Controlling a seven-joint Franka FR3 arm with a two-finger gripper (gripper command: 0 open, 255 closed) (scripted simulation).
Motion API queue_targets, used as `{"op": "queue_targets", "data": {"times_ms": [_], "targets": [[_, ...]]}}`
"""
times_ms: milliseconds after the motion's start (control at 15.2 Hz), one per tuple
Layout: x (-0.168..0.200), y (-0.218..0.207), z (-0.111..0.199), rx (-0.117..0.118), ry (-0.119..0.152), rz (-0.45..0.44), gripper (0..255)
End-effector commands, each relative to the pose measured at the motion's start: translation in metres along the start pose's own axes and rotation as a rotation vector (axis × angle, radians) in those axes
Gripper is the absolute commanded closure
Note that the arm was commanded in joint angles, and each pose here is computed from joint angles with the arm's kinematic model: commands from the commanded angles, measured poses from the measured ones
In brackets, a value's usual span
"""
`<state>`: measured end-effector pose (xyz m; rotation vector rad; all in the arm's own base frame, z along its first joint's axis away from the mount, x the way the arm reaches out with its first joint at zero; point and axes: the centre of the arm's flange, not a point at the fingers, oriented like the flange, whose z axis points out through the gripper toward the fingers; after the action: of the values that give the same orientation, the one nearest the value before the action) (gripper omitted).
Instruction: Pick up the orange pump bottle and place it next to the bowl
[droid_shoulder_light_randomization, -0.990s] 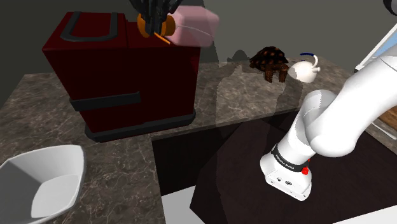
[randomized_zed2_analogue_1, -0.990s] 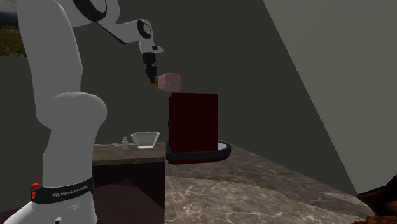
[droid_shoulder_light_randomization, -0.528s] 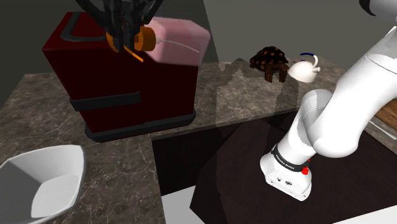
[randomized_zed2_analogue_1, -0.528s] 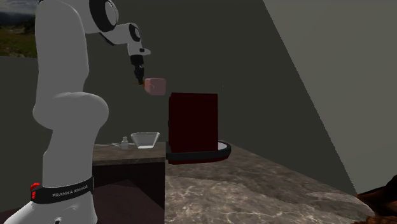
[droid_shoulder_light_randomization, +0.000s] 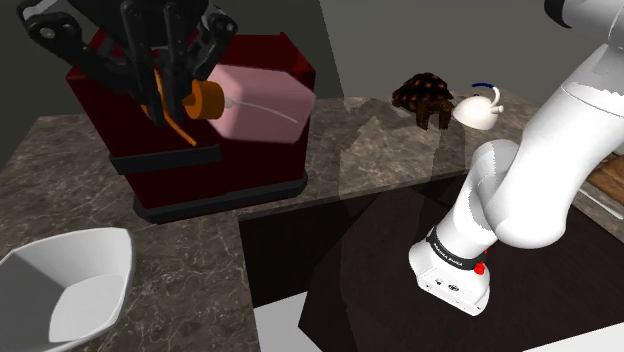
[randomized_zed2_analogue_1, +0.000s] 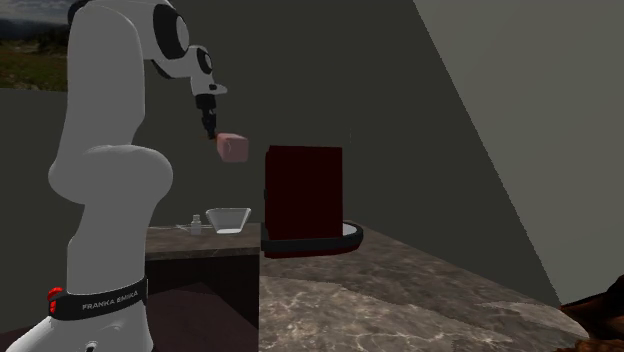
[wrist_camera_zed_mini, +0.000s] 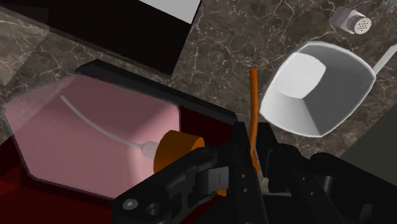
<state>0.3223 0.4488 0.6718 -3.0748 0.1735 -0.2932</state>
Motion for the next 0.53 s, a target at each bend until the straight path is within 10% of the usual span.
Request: {"op": "queue_targets", "data": {"times_ms": [0, 462], "targets": [[-0.002, -0.001, 0.010, 0.000, 0.000, 0.000, 255], [-0.009, 0.001, 0.046, 0.000, 0.000, 0.000, 255]]}}
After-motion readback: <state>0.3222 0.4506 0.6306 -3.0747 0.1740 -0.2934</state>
